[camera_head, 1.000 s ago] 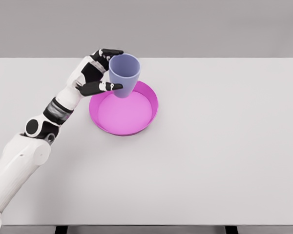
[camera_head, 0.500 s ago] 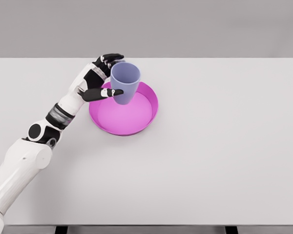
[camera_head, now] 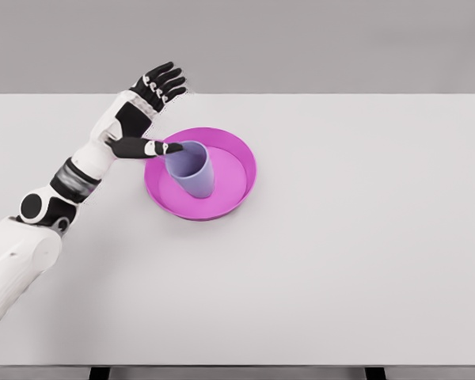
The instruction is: Flip the cup with left arm and place it on the plate
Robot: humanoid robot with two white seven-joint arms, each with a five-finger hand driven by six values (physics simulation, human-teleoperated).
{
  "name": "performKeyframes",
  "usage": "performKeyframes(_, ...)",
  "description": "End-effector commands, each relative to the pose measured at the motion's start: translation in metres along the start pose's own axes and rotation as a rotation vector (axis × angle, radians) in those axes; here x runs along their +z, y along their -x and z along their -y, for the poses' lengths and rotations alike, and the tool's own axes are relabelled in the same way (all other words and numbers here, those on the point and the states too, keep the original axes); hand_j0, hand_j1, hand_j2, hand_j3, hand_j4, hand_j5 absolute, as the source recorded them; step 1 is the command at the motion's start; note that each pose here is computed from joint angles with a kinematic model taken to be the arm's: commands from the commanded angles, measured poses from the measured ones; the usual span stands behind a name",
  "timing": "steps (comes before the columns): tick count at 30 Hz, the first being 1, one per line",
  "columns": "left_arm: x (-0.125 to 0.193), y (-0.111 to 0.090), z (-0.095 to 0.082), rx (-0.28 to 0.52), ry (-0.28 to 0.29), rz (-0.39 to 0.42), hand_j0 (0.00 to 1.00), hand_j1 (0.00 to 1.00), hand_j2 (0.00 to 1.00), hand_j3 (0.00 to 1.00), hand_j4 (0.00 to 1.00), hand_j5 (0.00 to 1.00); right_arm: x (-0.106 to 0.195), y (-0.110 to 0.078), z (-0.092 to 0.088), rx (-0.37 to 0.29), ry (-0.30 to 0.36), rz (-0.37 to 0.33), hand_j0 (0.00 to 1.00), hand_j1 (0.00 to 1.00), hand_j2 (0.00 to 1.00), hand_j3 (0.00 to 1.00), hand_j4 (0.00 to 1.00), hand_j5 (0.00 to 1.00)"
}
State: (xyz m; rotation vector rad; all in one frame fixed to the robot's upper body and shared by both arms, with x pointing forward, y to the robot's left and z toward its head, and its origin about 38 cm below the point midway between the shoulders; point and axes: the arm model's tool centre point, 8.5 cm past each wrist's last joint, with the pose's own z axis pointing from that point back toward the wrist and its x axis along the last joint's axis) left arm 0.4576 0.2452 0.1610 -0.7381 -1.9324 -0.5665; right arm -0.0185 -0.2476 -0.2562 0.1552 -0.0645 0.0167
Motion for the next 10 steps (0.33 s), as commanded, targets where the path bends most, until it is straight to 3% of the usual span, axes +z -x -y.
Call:
performKeyframes(1, 0.011, -0.042, -0.016, -0.083, 0.051, 0.010, 1.00, 1.00, 1.00, 1.00, 1.00, 1.00, 0.000, 0.000, 0.000, 0.000, 0.000, 0.000, 1.00, 1.00, 1.00, 1.00, 1.00, 1.00)
performKeyframes(3, 0.025, -0.066, -0.024, -0.151, 0.098, -0.026, 1.00, 1.00, 1.00, 1.00, 1.00, 1.00, 0.000, 0.000, 0.000, 0.000, 0.000, 0.000, 1.00, 1.00, 1.00, 1.00, 1.00, 1.00)
performKeyframes(4, 0.041, -0.084, -0.037, -0.240, 0.131, -0.086, 1.00, 1.00, 1.00, 1.00, 1.00, 1.00, 0.000, 0.000, 0.000, 0.000, 0.000, 0.000, 1.00, 1.00, 1.00, 1.00, 1.00, 1.00)
performKeyframes(6, 0.058, -0.089, -0.043, -0.449, 0.252, -0.238, 1.00, 1.00, 1.00, 1.00, 1.00, 1.00, 0.000, 0.000, 0.000, 0.000, 0.000, 0.000, 1.00, 1.00, 1.00, 1.00, 1.00, 1.00)
performKeyframes(8, 0.072, -0.082, -0.043, -0.478, 0.280, -0.299, 1.00, 1.00, 1.00, 1.00, 1.00, 1.00, 0.000, 0.000, 0.000, 0.000, 0.000, 0.000, 1.00, 1.00, 1.00, 1.00, 1.00, 1.00)
performKeyframes(10, 0.092, -0.091, -0.056, -0.527, 0.282, -0.374, 1.00, 1.00, 1.00, 1.00, 1.00, 1.00, 0.000, 0.000, 0.000, 0.000, 0.000, 0.000, 1.00, 1.00, 1.00, 1.00, 1.00, 1.00)
